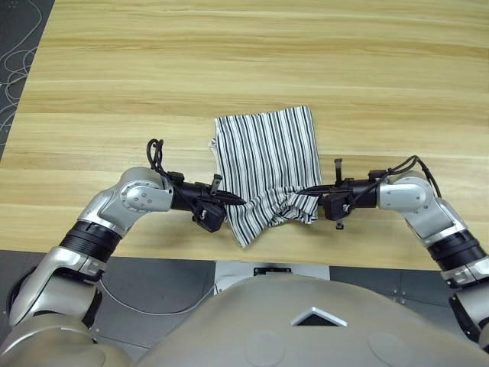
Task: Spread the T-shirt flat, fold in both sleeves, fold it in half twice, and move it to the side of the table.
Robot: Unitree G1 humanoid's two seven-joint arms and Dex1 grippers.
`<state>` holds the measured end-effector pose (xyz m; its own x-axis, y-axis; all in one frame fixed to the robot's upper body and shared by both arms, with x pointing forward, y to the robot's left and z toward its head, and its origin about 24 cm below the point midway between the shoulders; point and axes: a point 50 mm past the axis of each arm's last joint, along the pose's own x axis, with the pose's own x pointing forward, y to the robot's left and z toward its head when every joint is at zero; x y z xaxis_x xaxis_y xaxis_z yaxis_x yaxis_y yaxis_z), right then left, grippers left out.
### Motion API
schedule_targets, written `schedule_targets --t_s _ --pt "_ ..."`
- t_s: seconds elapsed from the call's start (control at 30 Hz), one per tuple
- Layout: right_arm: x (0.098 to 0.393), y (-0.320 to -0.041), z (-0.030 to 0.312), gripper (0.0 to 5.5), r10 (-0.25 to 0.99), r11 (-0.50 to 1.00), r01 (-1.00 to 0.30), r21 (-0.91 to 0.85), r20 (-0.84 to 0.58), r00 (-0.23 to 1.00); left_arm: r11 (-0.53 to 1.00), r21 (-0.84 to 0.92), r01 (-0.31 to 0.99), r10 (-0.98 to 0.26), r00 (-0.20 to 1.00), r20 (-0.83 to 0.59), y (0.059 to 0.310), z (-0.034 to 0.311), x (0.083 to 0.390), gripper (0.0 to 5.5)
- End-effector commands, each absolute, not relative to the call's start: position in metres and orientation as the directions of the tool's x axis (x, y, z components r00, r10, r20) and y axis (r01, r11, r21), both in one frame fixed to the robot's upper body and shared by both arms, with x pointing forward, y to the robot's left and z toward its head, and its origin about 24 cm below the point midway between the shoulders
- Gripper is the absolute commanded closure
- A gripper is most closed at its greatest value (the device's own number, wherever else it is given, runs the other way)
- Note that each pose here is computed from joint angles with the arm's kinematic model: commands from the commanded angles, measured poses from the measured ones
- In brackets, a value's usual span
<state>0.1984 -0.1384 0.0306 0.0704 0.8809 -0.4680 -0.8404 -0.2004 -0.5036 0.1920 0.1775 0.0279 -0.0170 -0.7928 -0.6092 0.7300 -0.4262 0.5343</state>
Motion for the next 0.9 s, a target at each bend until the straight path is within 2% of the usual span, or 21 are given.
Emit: schedule_targets --t_s 0.03,0.13,0.3,0.4,0.5,0.7,0.9 --pt "0.199 -0.137 0.035 5.4 0.884 -0.209 -0.827 -0.521 -0.463 0.068 -0.428 0.526 0.735 -0.795 -0.029 -0.606 0.176 0.029 0.191 5.38" --pt "0.198 -0.139 0.041 5.4 0.885 -0.22 -0.847 -0.485 -0.463 0.035 -0.389 0.442 0.809 -0.797 -0.055 -0.601 0.174 0.03 0.186 5.38" --pt "0.187 -0.144 0.055 5.4 0.877 -0.272 -0.919 -0.285 -0.468 -0.114 -0.408 0.177 0.896 -0.762 -0.228 -0.607 0.177 0.049 0.169 5.38" --pt "0.185 -0.143 0.065 5.4 0.89 -0.262 -0.938 -0.227 -0.433 -0.144 -0.417 0.082 0.905 -0.755 -0.295 -0.586 0.176 0.064 0.165 5.38" --pt "0.189 -0.141 0.07 5.4 0.907 -0.228 -0.948 -0.223 -0.403 -0.123 -0.363 0.088 0.928 -0.792 -0.257 -0.553 0.172 0.073 0.173 5.38" --pt "0.208 -0.134 0.068 5.4 0.935 -0.069 -0.937 -0.342 -0.35 0.059 -0.194 0.219 0.956 -0.832 -0.042 -0.553 0.172 0.06 0.198 5.38" --pt "0.231 -0.128 0.065 5.4 0.926 0.071 -0.894 -0.442 -0.304 0.224 -0.129 0.247 0.96 -0.831 0.031 -0.555 0.178 0.049 0.207 5.38"
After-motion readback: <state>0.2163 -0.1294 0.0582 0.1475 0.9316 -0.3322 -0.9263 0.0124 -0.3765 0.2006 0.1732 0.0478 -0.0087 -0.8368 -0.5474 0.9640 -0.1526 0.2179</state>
